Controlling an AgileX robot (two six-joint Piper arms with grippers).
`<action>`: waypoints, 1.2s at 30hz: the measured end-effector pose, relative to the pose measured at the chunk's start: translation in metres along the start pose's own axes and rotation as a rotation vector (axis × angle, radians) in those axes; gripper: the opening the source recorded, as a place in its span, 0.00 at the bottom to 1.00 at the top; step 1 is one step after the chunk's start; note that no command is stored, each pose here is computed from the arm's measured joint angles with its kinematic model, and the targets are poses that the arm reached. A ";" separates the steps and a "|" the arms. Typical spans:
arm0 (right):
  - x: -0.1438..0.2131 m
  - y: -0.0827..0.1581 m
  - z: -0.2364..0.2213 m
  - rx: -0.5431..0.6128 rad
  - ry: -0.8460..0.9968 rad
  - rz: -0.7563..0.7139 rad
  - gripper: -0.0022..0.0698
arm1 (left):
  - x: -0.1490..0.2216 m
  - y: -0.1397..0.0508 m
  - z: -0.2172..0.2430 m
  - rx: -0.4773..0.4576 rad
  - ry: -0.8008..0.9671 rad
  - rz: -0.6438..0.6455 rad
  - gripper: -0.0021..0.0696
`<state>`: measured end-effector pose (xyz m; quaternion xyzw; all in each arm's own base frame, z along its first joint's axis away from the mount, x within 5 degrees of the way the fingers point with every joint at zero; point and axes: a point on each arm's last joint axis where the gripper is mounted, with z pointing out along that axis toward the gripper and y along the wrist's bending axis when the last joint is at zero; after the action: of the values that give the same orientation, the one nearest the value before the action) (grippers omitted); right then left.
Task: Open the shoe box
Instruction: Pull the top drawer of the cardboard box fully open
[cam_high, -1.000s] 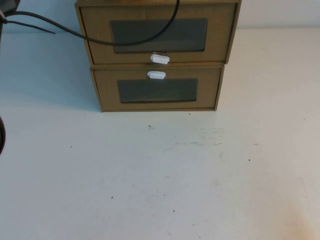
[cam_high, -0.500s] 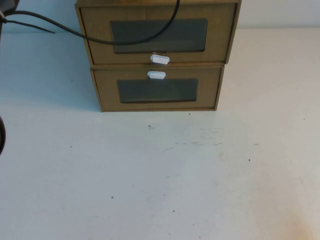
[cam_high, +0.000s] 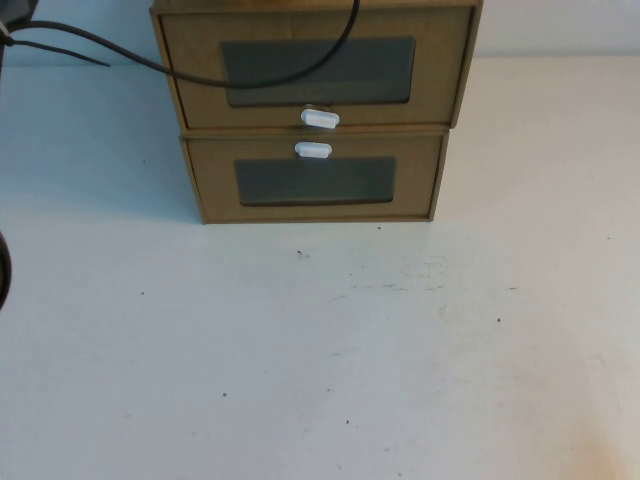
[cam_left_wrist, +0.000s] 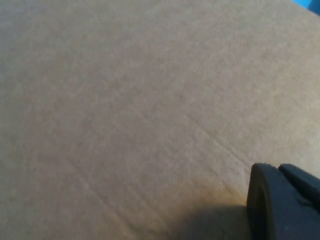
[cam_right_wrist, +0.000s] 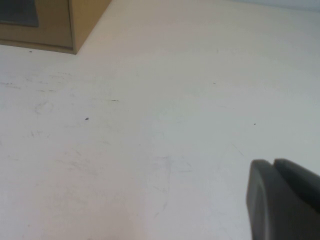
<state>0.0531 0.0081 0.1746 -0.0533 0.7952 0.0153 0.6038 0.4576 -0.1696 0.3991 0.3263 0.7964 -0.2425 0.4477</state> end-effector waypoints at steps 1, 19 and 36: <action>0.000 0.000 0.000 0.000 0.000 0.000 0.01 | 0.000 0.000 0.000 0.002 0.001 -0.003 0.02; -0.021 0.002 -0.002 -0.089 -0.216 0.553 0.01 | -0.009 -0.005 -0.014 -0.014 0.015 -0.002 0.02; -0.026 0.004 -0.004 -0.132 -0.238 0.709 0.01 | -0.003 0.003 0.000 -0.020 0.009 -0.019 0.02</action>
<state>0.0555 0.0129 0.2006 0.1887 0.6859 0.2805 0.6444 0.4605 -0.1686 0.4013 0.3152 0.8039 -0.2374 0.4451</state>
